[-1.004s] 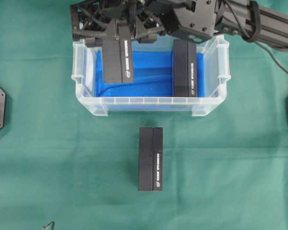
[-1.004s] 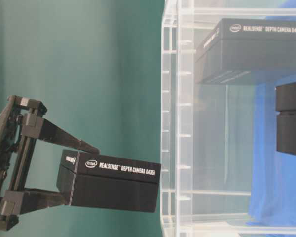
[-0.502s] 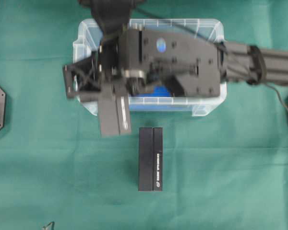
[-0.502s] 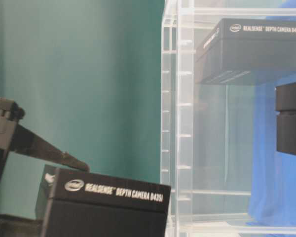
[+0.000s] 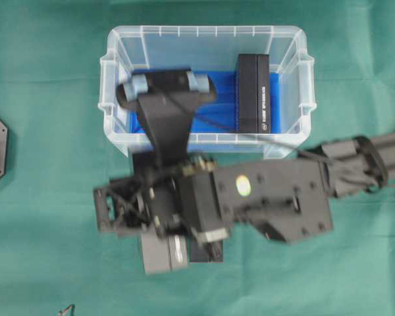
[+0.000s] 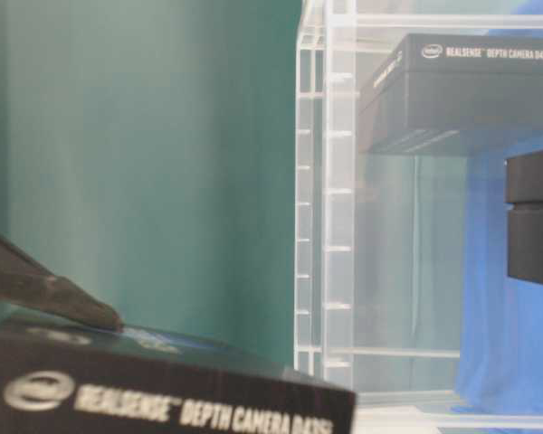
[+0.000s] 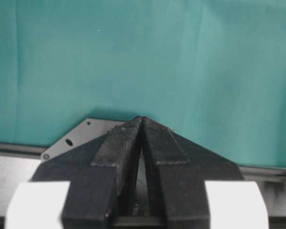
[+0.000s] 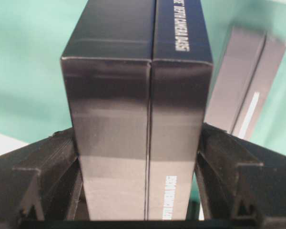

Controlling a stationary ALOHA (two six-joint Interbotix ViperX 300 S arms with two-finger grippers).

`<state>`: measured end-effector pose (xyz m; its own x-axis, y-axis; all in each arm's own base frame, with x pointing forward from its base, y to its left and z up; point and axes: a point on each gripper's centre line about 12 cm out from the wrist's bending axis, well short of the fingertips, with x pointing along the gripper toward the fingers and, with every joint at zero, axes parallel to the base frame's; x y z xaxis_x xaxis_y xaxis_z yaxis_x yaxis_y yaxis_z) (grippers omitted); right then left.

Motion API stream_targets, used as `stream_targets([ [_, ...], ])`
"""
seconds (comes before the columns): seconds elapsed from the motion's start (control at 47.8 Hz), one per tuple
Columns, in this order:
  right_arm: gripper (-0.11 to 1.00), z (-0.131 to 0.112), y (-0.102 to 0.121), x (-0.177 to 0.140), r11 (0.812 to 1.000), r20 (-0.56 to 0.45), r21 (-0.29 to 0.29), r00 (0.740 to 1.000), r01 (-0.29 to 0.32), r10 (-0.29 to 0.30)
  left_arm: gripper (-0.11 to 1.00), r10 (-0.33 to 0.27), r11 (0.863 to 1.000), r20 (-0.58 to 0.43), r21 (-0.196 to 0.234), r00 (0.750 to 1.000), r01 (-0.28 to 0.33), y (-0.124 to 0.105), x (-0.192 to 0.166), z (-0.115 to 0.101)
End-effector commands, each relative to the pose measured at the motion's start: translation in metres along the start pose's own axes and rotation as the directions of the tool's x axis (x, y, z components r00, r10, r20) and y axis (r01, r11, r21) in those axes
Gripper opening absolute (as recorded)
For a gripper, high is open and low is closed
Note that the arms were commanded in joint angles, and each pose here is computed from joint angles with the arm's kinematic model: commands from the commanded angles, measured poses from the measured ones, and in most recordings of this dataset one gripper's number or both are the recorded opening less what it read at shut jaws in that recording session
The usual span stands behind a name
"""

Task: Take the box out of the case with the right arm.
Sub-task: 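Carry the box forward and lower it onto the table left of the first box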

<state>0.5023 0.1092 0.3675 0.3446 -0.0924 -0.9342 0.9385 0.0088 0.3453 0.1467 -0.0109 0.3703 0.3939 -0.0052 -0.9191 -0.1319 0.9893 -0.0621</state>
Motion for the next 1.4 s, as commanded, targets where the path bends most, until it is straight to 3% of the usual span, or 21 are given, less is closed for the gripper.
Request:
stream_targets([
  [0.0, 0.69, -0.002, -0.002, -0.04, 0.996, -0.019, 0.014, 0.996, -0.084, 0.084, 0.0, 0.0, 1.0, 0.011, -0.006, 1.0, 0.0, 0.0, -0.002, 0.004],
  [0.711, 0.69, -0.003, 0.0, -0.028, 0.997, 0.007, 0.016, 0.998, -0.07, 0.07, 0.0, 0.002, 1.0, 0.01, 0.0, 1.0, -0.002, 0.0, -0.002, 0.004],
  [1.38, 0.69, -0.02, -0.003, 0.064, 0.993, -0.06, 0.002, 0.991, 0.122, -0.121, 0.0, 0.001, 1.0, 0.008, 0.002, 1.0, -0.001, 0.0, -0.001, 0.003],
])
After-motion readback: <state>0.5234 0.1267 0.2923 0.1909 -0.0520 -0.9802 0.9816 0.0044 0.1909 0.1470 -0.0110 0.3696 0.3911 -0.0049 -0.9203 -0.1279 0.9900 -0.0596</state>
